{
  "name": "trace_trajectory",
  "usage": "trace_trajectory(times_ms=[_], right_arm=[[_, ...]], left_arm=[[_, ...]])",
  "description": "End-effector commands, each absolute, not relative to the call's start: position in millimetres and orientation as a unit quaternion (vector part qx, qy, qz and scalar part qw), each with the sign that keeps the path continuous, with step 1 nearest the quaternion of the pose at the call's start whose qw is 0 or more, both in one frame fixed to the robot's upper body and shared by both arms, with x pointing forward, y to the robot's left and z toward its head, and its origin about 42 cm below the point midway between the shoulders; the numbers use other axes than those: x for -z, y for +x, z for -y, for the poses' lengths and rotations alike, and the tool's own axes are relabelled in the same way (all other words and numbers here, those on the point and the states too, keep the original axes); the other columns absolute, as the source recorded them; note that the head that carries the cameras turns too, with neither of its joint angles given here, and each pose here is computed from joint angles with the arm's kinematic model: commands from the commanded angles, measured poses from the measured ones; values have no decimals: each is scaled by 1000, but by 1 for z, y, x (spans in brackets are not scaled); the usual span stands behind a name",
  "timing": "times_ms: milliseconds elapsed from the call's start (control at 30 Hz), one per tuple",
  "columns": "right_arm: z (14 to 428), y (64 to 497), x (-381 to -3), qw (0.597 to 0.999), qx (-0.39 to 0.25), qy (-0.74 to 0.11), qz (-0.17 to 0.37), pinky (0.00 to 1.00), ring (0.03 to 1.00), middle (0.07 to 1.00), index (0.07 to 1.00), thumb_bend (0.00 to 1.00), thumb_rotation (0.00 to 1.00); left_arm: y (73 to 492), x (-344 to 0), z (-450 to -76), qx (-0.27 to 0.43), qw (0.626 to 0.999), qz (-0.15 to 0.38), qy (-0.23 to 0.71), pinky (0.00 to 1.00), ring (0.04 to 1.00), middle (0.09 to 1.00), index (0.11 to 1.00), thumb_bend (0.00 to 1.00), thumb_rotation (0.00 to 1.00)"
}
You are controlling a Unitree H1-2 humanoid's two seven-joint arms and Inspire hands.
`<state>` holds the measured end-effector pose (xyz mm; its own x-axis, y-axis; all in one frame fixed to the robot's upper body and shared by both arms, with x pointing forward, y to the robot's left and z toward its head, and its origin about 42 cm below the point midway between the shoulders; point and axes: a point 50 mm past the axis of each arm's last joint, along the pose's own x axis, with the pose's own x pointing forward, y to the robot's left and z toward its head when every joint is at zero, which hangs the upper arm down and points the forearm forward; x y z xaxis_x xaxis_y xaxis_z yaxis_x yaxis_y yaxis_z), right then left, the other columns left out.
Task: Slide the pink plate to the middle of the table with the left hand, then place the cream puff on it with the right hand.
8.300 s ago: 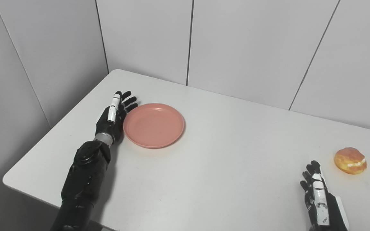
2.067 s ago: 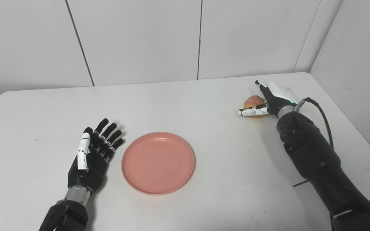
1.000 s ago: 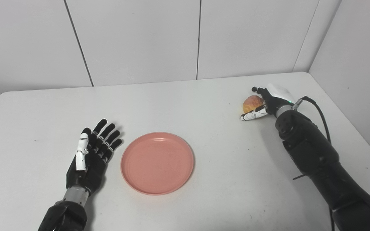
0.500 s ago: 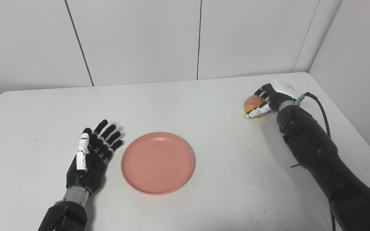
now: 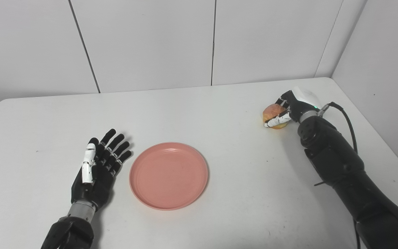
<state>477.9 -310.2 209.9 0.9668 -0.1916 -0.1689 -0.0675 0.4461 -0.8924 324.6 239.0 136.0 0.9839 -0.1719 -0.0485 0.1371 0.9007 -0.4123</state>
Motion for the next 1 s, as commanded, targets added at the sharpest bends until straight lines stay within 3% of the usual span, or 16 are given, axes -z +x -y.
trace_trajectory(times_ms=[0,533,700,967], right_arm=[[311,483,-249,847,63,-522,-71,326,406,473,487,502,136],[239,446,-311,880,2,-469,82,326,389,451,485,500,134],[200,430,-325,877,-48,-458,134,302,368,436,484,501,132],[159,413,-330,869,-108,-451,171,316,392,462,486,500,136]], left_arm=[[327,-145,-236,85,974,-30,-207,862,874,890,876,390,1000],[326,-152,-218,70,978,-21,-196,855,865,879,867,391,1000],[325,-158,-210,47,985,0,-168,844,854,870,858,391,1000],[314,-171,-200,27,991,40,-123,897,879,883,874,404,1000]])
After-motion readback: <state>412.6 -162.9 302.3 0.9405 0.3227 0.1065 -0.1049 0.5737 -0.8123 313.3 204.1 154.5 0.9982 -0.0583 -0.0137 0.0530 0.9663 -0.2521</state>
